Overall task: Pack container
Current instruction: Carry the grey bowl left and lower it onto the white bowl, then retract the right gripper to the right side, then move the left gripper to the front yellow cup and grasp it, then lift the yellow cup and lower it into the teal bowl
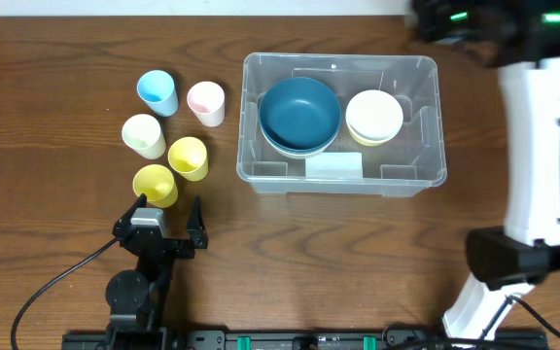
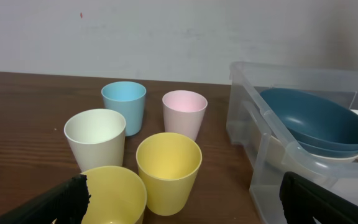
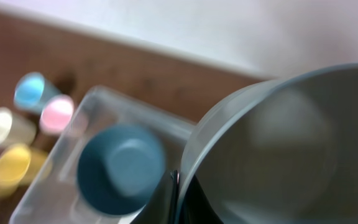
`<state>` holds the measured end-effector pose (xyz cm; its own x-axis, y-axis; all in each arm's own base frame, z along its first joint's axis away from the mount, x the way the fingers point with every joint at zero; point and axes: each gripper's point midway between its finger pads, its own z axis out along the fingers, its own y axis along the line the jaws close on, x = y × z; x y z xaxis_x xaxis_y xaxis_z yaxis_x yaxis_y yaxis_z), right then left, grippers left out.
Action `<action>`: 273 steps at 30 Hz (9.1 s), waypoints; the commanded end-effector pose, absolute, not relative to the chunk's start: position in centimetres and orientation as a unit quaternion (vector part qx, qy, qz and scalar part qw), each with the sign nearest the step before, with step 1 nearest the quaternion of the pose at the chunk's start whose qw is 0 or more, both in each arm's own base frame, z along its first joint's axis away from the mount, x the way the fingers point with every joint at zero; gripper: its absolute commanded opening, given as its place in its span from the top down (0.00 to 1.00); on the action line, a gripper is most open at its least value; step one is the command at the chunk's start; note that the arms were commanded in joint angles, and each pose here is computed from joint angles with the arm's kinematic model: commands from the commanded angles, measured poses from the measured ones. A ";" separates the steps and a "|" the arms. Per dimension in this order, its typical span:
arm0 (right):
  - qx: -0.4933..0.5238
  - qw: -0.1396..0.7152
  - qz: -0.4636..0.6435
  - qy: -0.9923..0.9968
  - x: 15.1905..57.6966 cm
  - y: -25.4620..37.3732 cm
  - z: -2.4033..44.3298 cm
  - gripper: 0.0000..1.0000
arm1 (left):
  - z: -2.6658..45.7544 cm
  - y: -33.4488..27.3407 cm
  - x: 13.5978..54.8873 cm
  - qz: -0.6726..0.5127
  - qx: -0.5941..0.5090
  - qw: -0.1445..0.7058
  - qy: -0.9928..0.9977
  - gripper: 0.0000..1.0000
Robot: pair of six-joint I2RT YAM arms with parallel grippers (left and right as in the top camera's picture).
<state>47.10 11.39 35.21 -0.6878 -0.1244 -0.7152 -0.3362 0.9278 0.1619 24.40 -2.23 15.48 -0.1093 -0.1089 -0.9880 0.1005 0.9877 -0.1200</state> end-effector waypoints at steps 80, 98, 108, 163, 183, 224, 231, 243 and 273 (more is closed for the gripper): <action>0.265 0.122 -0.030 0.956 38.7 -6.3 25.9 0.01 | 14.0 -2.4 24.3 -0.078 0.006 0.651 0.755 0.02; 0.395 0.039 -0.038 0.917 35.4 -13.3 20.4 0.01 | 14.0 -2.4 24.3 -0.078 0.006 0.651 0.755 0.02; 0.414 0.025 -0.007 0.910 34.8 -13.5 20.3 0.01 | 14.0 -2.4 24.3 -0.078 0.006 0.651 0.755 0.02; 0.414 0.023 0.000 0.910 34.8 -13.3 20.3 0.01 | 16.3 7.9 25.9 0.042 -0.339 0.107 0.934 0.02; 0.414 0.023 0.000 0.910 34.8 -13.3 20.3 0.01 | 10.0 9.1 28.1 0.029 -0.353 0.028 0.935 0.02; 0.414 0.023 0.000 0.910 34.8 -13.3 20.3 0.01 | 5.2 7.8 28.1 0.004 -0.342 -0.017 0.940 0.78; 0.414 0.023 0.000 0.910 34.8 -13.3 20.3 0.01 | 5.2 7.9 28.1 0.004 -0.342 -0.016 0.940 0.94; 0.414 0.023 0.000 0.910 34.8 -13.3 20.3 0.01 | 6.7 7.6 28.8 -0.010 -0.343 0.012 0.939 0.94; 0.414 0.023 0.000 0.910 34.8 -13.3 20.3 0.01 | 36.1 -7.6 27.2 -0.194 -0.146 0.380 0.892 0.94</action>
<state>34.89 -13.28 20.06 -0.6699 0.7416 -0.0363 0.7414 0.6707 0.0196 26.19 -5.55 35.69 -0.6273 -0.4406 -0.6421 -0.1533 0.8783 -0.4529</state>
